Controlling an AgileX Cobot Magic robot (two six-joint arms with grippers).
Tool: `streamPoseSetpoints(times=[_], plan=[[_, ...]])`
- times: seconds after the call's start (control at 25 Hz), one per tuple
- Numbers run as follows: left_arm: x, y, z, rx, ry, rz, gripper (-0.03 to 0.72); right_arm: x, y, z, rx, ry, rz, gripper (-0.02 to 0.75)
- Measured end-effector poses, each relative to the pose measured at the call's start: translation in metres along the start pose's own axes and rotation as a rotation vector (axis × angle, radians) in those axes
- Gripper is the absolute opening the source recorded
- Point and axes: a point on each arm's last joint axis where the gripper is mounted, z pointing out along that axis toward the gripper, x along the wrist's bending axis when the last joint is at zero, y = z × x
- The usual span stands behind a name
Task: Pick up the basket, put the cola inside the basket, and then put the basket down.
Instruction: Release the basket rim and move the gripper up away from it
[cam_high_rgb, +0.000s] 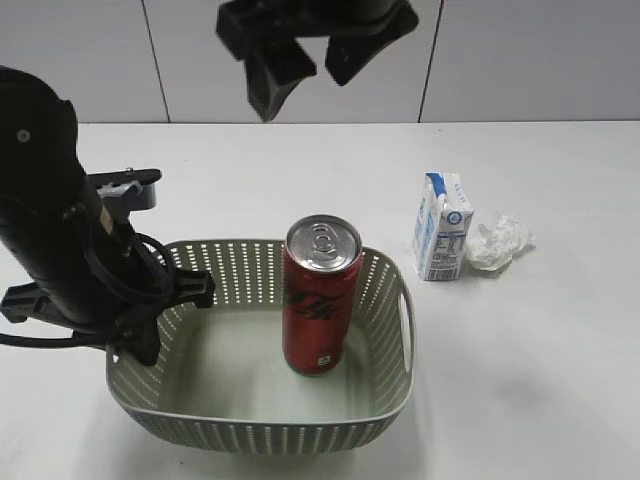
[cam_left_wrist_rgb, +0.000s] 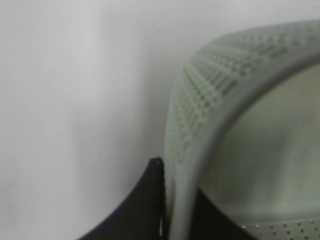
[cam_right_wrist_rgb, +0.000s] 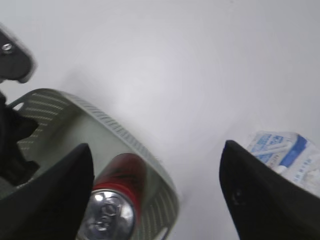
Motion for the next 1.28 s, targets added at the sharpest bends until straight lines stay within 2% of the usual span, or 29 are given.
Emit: streamPoseSetpoints(times=[0.12, 0.28, 0.44, 0.56, 0.64, 0.92, 1.08, 1.28], plan=[[-0.003, 0.002, -0.005, 0.004, -0.002, 0.004, 0.000, -0.045, 0.001, -0.018, -0.040, -0.030, 0.118, 0.605], [-0.008, 0.008, -0.013, -0.009, -0.015, 0.011, 0.000, -0.103, -0.012, -0.046, -0.086, -0.112, 0.254, 0.596], [-0.011, 0.012, -0.020, -0.017, -0.024, 0.011, 0.000, -0.150, -0.055, -0.059, -0.031, -0.188, 0.373, 0.596], [-0.009, 0.017, -0.027, -0.018, -0.028, 0.002, 0.000, -0.169, -0.097, -0.064, 0.032, -0.229, 0.437, 0.595], [-0.005, 0.024, -0.033, -0.022, -0.030, -0.010, 0.000, -0.169, -0.123, -0.072, 0.034, -0.248, 0.452, 0.595], [0.013, 0.055, -0.058, -0.042, -0.054, -0.040, 0.000, -0.135, -0.194, -0.084, -0.018, -0.268, 0.447, 0.595], [0.011, 0.077, -0.060, -0.032, -0.054, -0.034, 0.000, -0.115, -0.232, -0.088, -0.053, -0.276, 0.441, 0.595], [0.001, 0.112, -0.063, -0.046, -0.063, -0.026, 0.000, -0.092, -0.273, -0.096, -0.131, -0.295, 0.428, 0.595]])
